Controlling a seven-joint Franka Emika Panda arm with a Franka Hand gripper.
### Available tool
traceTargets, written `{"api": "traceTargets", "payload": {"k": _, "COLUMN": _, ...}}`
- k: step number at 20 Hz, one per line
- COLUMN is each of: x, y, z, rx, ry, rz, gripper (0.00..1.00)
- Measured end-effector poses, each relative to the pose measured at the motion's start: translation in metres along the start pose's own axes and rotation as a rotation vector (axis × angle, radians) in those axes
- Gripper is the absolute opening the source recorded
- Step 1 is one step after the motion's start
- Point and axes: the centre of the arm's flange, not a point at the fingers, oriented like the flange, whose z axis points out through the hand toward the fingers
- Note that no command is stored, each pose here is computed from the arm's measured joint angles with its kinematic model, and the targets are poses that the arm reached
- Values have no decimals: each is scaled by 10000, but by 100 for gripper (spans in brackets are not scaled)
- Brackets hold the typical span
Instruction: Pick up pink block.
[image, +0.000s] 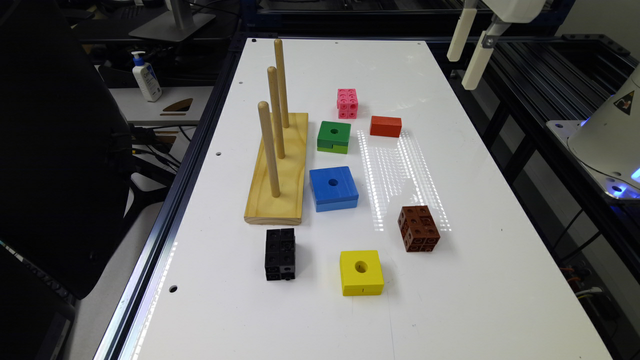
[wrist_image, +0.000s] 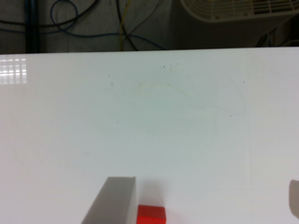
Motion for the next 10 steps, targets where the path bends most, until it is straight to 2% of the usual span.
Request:
{"api": "traceTargets", "payload": {"k": 4, "x": 41, "y": 3, "z": -31, "rx": 43, "ry": 57, "rz": 19, "gripper": 100}}
{"api": "traceTargets", "payload": {"k": 10, "x": 83, "y": -17, "z": -39, "rx": 64, "ry": 91, "rz": 40, "gripper": 100}}
